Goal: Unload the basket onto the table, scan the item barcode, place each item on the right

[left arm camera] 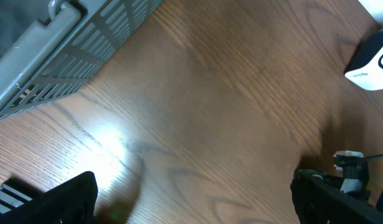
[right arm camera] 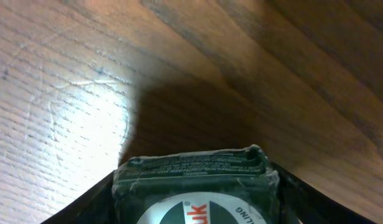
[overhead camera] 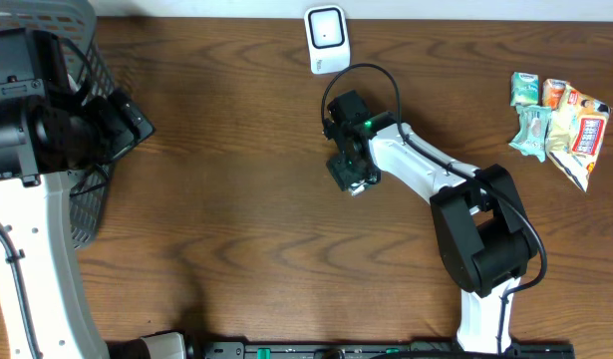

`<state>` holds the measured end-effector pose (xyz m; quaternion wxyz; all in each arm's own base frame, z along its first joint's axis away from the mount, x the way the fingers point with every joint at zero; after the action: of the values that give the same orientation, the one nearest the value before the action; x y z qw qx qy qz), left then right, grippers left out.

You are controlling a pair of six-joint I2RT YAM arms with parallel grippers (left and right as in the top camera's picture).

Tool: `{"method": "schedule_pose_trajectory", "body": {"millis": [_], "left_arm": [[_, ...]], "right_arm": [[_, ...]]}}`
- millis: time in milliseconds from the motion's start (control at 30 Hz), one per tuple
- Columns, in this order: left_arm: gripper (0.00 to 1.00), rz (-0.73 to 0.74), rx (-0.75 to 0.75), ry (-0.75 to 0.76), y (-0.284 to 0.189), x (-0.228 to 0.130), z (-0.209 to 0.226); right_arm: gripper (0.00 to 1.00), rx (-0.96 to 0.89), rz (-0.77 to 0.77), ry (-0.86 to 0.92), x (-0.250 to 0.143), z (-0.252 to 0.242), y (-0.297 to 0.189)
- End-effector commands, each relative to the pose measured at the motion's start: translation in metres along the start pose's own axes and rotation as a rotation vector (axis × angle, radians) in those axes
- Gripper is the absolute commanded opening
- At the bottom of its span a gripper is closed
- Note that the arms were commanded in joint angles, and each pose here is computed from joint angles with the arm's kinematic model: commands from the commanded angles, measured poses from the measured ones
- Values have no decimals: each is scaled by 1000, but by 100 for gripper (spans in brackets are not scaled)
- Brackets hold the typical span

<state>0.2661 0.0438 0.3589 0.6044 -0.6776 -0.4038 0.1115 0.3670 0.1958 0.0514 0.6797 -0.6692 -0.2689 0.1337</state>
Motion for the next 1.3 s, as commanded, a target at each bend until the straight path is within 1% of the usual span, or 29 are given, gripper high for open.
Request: {"method": "schedule_pose_trajectory", "body": {"millis": [0, 100, 167, 233, 400, 500, 600, 633, 767, 867, 967, 1167, 1267], "left_arm": [[98, -9, 4, 5, -2, 1, 2], [98, -9, 4, 5, -2, 1, 2], [98, -9, 4, 5, -2, 1, 2], [98, -9, 4, 5, -2, 1, 2], [98, -9, 4, 5, -2, 1, 2], [98, -9, 4, 5, -2, 1, 2], [98, -9, 4, 5, -2, 1, 2], [98, -8, 4, 5, -2, 1, 2], [98, -9, 4, 5, -2, 1, 2], [98, -9, 4, 5, -2, 1, 2], [98, -9, 4, 5, -2, 1, 2], [98, -8, 4, 5, -2, 1, 2], [98, -8, 4, 5, -2, 1, 2]], "right_arm": [[57, 17, 24, 104, -3, 0, 7], [55, 70, 38, 114, 0, 4, -2], [50, 113, 47, 123, 2, 6, -10], [49, 156, 53, 149, 5, 6, -19], [50, 403, 17, 221, 22, 7, -50], [45, 596, -30, 288, 28, -3, -64], [45, 728, -70, 339, 29, -18, -74], [47, 817, -109, 343, 31, -24, -82], [47, 1031, -223, 330, 33, -38, -106], [46, 1150, -312, 302, 34, -46, -121], [48, 1197, -396, 235, 36, -49, -130], [46, 1333, -537, 139, 48, -49, -151], [45, 1332, -534, 144, 49, -49, -151]]}}
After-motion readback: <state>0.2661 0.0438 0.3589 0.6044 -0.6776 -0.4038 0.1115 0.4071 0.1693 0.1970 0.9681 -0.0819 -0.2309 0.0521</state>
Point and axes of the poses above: each gripper's point midway between its finger pads, its own y axis out along the fingers, its own z axis along the line the jaws close on, x = y × z, the point moved 5 cm from there along -y, back along the fingers, and after that the axes turned 5 degrees about -y, right-handed, at the moved point
